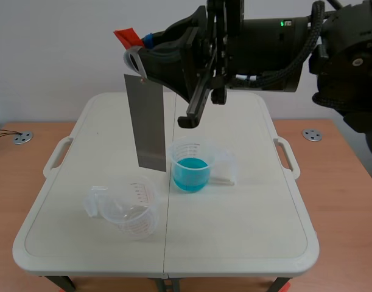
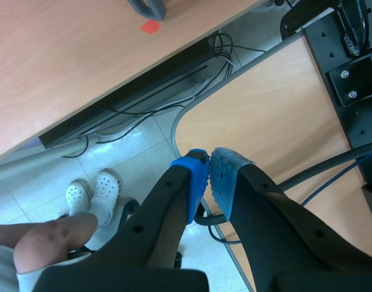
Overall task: Hold the metal plate by the orange handle, dip it into the blue solution, take it out and point at it, then put the plate back in the beaker on the left.
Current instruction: 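Move the plate over the blue solution, then point at the plate with the left hand, then lower the plate into the blue solution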
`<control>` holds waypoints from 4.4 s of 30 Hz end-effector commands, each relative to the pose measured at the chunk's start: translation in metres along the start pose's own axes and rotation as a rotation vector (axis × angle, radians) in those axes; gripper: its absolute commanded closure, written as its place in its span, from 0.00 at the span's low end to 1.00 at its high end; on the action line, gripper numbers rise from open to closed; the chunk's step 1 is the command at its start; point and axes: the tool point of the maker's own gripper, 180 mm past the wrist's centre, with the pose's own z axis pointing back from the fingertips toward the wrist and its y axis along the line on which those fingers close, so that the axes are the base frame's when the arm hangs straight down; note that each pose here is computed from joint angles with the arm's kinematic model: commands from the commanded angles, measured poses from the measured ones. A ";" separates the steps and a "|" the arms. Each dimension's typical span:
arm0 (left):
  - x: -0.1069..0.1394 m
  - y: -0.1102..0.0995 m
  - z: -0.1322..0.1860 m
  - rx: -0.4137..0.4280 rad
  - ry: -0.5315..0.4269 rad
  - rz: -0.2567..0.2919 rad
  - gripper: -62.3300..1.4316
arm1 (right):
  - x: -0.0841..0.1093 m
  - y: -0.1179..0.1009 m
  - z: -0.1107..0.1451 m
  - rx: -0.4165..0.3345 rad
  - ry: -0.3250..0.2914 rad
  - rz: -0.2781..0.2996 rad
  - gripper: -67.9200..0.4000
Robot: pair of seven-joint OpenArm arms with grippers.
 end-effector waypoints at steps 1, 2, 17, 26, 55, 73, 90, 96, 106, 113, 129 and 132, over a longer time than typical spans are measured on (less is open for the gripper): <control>0.011 0.003 0.001 0.011 -0.033 -0.001 0.88 | 0.018 -0.007 0.004 -0.008 -0.042 0.033 0.98; 0.012 0.004 0.000 0.012 -0.038 -0.003 0.88 | 0.018 -0.011 0.006 -0.019 -0.037 0.039 0.98; 0.103 0.039 -0.005 0.095 -0.260 -0.096 0.88 | 0.034 -0.046 0.015 -0.068 0.023 0.161 0.98; 0.184 0.066 0.000 0.138 -0.466 -0.151 0.88 | 0.026 -0.073 0.020 -0.115 0.053 0.149 0.98; 0.334 -0.028 -0.048 -0.148 -0.739 -0.341 0.88 | -0.009 -0.095 0.007 -0.124 0.088 0.038 0.98; 0.382 -0.035 -0.086 -0.081 -0.733 -0.403 0.88 | -0.009 -0.095 0.007 -0.124 0.088 0.038 0.98; 0.390 -0.039 -0.089 -0.063 -0.733 -0.414 0.88 | -0.010 -0.095 0.007 -0.124 0.092 0.038 0.98; 0.388 -0.033 -0.091 -0.041 -0.716 -0.404 0.88 | -0.010 -0.095 0.007 -0.124 0.092 0.038 0.98; 0.373 0.027 -0.060 0.211 -0.792 -0.333 0.88 | -0.010 -0.095 0.007 -0.124 0.092 0.036 0.98; 0.326 0.066 -0.020 0.339 -0.787 -0.349 0.88 | -0.009 -0.095 0.007 -0.124 0.080 0.037 0.98; 0.171 0.151 0.041 0.543 -0.490 -0.278 0.88 | -0.018 -0.095 0.010 -0.137 0.058 0.060 0.98; 0.139 0.148 0.043 0.526 -0.407 -0.268 0.88 | -0.027 -0.098 0.010 -0.148 0.068 0.048 0.98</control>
